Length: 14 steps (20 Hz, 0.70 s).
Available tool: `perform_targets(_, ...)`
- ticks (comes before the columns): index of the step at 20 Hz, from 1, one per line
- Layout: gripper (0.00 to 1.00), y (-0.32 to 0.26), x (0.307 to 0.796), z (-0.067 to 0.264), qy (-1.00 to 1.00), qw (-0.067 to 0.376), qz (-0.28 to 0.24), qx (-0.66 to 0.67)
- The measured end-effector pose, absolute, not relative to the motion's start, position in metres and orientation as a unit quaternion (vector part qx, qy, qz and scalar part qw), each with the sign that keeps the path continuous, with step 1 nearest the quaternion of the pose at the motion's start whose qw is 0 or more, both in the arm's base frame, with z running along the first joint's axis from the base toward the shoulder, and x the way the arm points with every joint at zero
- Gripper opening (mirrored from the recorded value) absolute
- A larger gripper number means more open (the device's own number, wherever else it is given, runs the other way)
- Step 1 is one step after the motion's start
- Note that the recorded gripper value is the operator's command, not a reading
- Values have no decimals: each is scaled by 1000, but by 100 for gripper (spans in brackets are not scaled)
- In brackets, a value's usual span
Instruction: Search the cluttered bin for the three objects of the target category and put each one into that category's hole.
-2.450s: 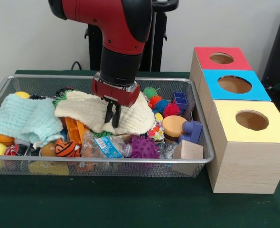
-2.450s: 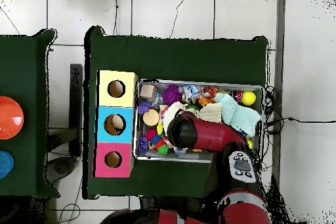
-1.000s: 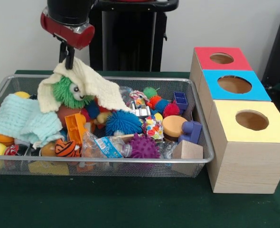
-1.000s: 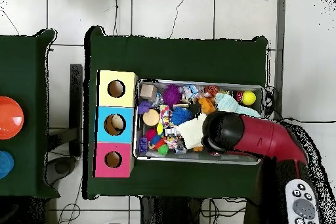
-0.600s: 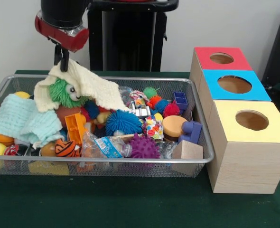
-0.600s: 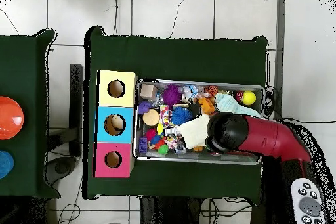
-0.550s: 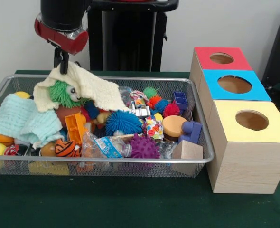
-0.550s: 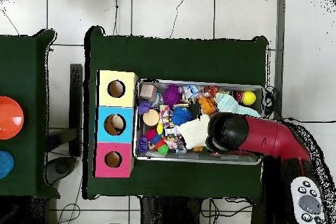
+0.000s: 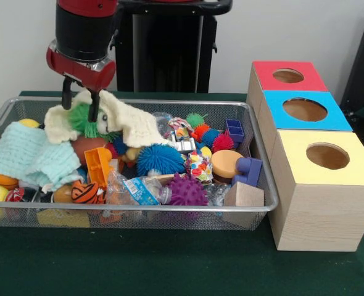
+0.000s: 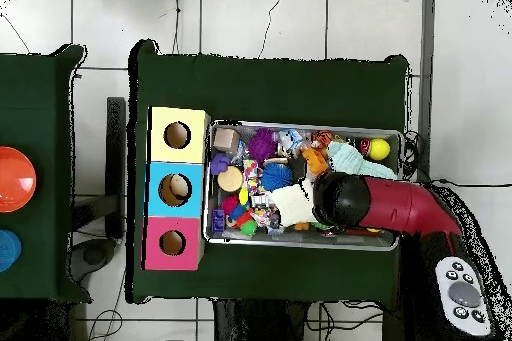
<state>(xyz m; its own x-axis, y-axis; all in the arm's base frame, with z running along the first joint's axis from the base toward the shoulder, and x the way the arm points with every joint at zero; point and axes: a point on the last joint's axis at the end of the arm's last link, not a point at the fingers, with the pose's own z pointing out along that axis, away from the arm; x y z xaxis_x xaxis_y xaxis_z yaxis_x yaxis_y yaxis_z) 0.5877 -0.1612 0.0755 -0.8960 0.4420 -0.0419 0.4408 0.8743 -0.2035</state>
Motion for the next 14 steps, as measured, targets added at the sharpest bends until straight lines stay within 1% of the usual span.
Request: perform_targets(14,100,-146,594,69,-973,0,95,-210)
